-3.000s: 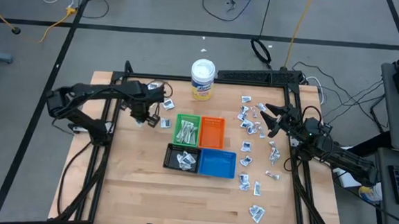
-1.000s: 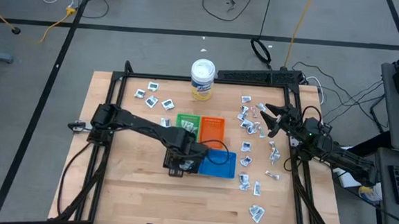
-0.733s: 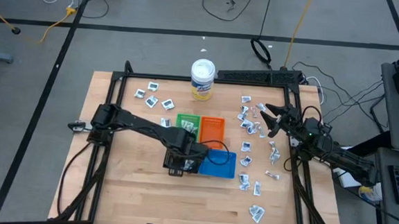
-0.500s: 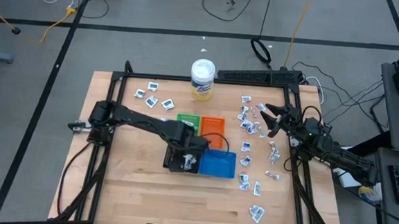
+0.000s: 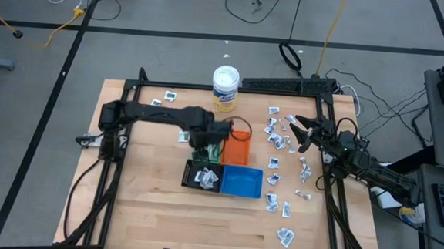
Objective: Pick & Place First Aid Supplies
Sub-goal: Put the towelette pack into the black bin
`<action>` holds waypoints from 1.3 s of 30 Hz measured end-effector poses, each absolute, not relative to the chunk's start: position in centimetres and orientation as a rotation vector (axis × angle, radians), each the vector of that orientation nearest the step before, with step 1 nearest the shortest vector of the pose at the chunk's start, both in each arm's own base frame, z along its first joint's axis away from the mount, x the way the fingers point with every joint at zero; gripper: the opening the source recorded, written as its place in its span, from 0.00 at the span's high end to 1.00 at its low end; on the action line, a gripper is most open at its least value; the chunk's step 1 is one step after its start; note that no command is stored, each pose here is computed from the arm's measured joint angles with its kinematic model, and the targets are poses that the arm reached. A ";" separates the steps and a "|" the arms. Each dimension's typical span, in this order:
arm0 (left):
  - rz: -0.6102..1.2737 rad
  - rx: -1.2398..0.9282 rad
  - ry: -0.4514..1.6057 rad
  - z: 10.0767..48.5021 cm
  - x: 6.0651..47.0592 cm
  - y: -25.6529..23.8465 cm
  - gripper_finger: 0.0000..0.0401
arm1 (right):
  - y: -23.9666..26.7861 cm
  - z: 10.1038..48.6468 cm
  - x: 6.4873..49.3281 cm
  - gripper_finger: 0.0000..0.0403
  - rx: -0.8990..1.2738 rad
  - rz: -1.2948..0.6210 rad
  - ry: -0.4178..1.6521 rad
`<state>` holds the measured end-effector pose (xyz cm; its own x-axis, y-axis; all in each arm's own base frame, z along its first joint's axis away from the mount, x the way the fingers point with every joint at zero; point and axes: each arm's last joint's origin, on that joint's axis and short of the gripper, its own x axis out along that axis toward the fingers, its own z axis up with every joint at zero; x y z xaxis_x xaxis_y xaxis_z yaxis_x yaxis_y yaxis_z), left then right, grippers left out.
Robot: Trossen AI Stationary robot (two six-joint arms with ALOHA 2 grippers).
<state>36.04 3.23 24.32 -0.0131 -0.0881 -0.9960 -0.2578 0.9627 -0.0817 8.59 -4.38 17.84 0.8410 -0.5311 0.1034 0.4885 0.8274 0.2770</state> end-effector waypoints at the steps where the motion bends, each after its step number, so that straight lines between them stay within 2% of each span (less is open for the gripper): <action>1: 0.151 -0.287 1.583 24.3 36.0 3.9 0.43 | -4.4 17.8 8.6 0.40 0.245 -0.544 -0.179; 18: 0.284 -0.421 1.606 23.5 32.8 13.7 0.43 | -4.4 17.8 8.6 0.40 0.245 -0.544 -0.179; 32: 0.228 -0.391 1.680 17.3 30.6 13.6 0.43 | -4.4 17.8 8.6 0.40 0.245 -0.544 -0.179; 39: 0.229 -0.331 1.560 15.9 28.7 12.8 0.43 | -4.4 17.8 8.6 0.40 0.245 -0.544 -0.179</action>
